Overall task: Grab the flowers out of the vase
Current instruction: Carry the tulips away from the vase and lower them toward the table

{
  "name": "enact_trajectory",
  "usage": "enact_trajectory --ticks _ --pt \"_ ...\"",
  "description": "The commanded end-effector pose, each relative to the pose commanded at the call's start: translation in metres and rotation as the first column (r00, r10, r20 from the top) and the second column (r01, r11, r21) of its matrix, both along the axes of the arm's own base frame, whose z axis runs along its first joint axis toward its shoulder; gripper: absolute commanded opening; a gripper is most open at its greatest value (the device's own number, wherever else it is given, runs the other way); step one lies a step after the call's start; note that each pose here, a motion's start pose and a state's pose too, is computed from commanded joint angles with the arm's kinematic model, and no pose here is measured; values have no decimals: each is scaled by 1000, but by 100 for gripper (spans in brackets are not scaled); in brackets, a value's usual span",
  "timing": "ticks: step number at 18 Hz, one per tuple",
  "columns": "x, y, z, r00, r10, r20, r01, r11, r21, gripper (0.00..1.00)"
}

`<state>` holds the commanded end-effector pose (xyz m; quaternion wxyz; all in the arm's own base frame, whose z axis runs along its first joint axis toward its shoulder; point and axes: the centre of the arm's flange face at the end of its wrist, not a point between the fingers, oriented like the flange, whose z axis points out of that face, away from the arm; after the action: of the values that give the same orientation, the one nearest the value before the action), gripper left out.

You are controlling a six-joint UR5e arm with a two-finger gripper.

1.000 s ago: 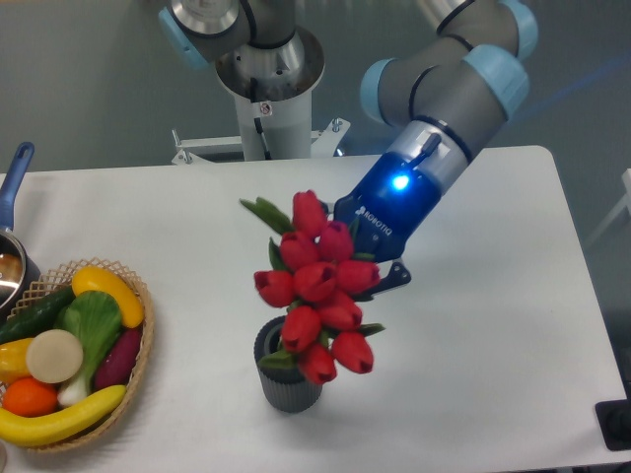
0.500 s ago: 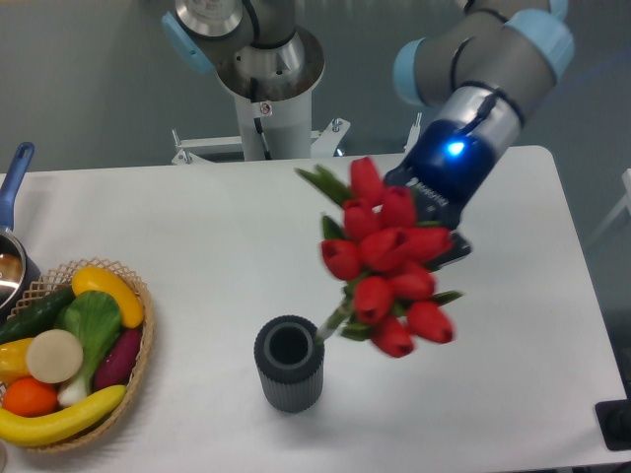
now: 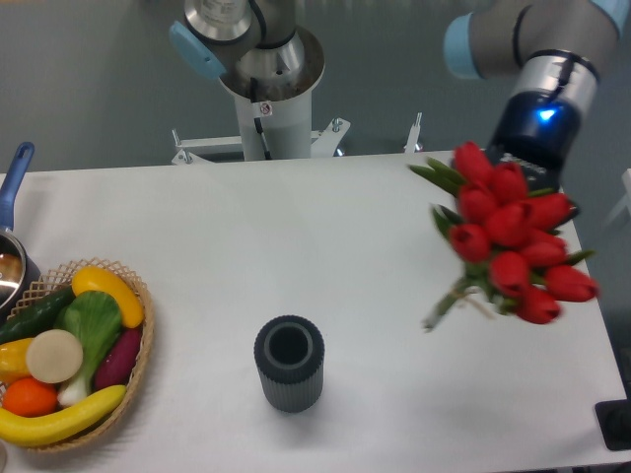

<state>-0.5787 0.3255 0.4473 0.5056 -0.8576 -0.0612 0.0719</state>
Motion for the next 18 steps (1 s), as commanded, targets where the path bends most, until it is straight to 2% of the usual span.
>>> enact_trajectory --ticks 4,6,11,14,18 --pt "-11 -12 -42 999 8 -53 -15 991 -134 0" --pt "-14 -18 -54 996 49 -71 -64 972 -228 0" --pt "-14 -33 -87 982 157 -102 -187 856 -483 0" --pt "-11 -24 -96 982 157 -101 -187 817 -545 0" --pt "-5 -9 -106 989 87 -117 -141 765 -629 0"
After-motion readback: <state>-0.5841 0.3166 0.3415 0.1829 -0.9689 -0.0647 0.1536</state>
